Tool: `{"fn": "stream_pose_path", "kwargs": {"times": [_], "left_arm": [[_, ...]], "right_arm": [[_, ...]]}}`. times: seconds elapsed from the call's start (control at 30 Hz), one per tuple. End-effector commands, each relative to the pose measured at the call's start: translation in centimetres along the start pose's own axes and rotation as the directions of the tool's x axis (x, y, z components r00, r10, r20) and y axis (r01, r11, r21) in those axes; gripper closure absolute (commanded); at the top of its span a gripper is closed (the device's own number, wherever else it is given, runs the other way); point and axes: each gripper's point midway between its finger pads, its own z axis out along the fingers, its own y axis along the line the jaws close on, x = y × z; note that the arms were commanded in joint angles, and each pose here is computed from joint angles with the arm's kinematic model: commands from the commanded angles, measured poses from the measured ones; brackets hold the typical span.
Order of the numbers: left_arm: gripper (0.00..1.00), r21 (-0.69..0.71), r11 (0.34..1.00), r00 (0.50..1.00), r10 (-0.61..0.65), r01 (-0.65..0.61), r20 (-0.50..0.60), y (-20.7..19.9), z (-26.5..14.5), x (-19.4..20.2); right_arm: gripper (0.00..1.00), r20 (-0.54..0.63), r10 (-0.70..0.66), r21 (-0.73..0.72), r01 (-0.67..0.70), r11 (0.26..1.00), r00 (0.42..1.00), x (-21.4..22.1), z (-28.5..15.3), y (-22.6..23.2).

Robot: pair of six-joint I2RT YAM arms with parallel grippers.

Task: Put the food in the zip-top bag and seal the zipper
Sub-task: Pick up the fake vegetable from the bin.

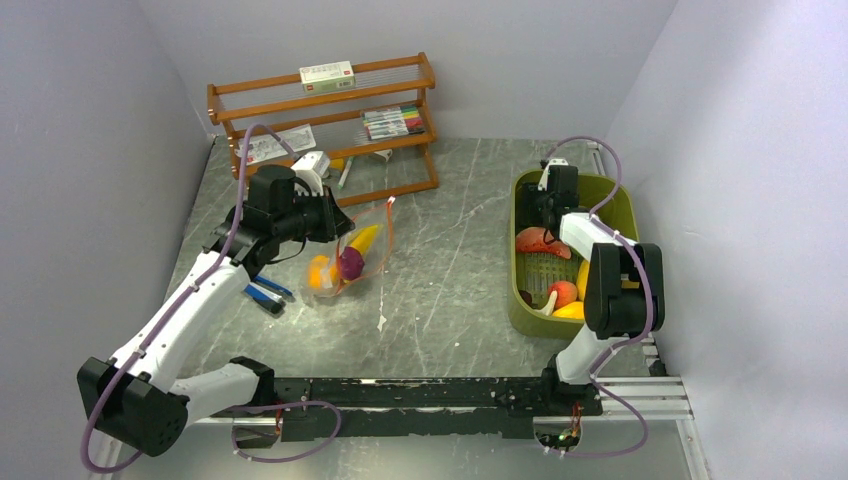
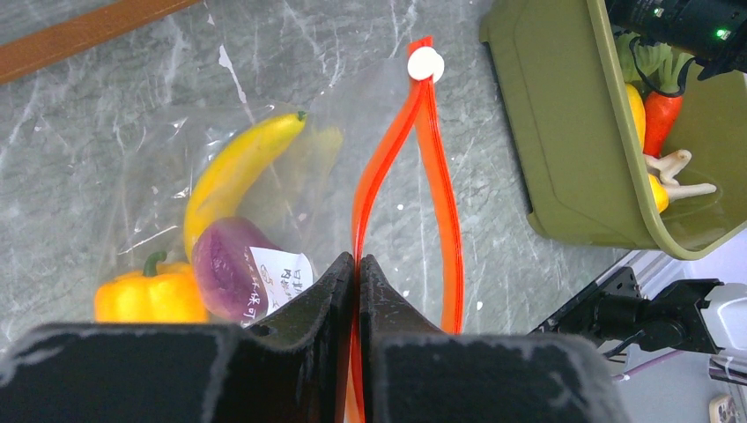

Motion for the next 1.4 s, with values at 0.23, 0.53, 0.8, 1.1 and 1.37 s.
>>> {"fn": "stream_pose_path", "kwargs": {"times": [0.23, 0.53, 0.8, 1.1, 1.37], "left_arm": [[0.93, 0.014, 1.000, 1.000, 0.006, -0.006, 0.031, -0.7, -0.7, -0.7], [0.93, 0.001, 1.000, 0.999, 0.007, -0.007, 0.031, -0.4, -0.6, -0.5], [0.93, 0.008, 1.000, 1.000, 0.007, -0.007, 0.018, -0.4, -0.4, -0.1], [0.93, -0.008, 1.000, 1.000, 0.017, -0.017, 0.013, 0.0, -0.3, -0.1], [0.93, 0.000, 1.000, 1.000, 0.010, -0.010, 0.013, -0.1, -0.1, -0.1]], "right_arm": [[0.45, 0.047, 0.011, 0.001, -0.012, 1.000, 0.999, -1.5, -1.7, -0.3], [0.47, 0.033, 0.067, 0.033, -0.068, 0.997, 0.997, -1.5, -3.7, -0.7], [0.47, 0.023, 0.171, 0.089, -0.172, 0.981, 0.985, -1.6, -7.4, -1.3], [0.47, 0.108, 0.253, 0.143, -0.266, 0.953, 0.962, -3.5, -12.5, -2.1], [0.47, 0.202, 0.249, 0.057, -0.265, 0.963, 0.947, -7.3, -17.2, -0.5]]}}
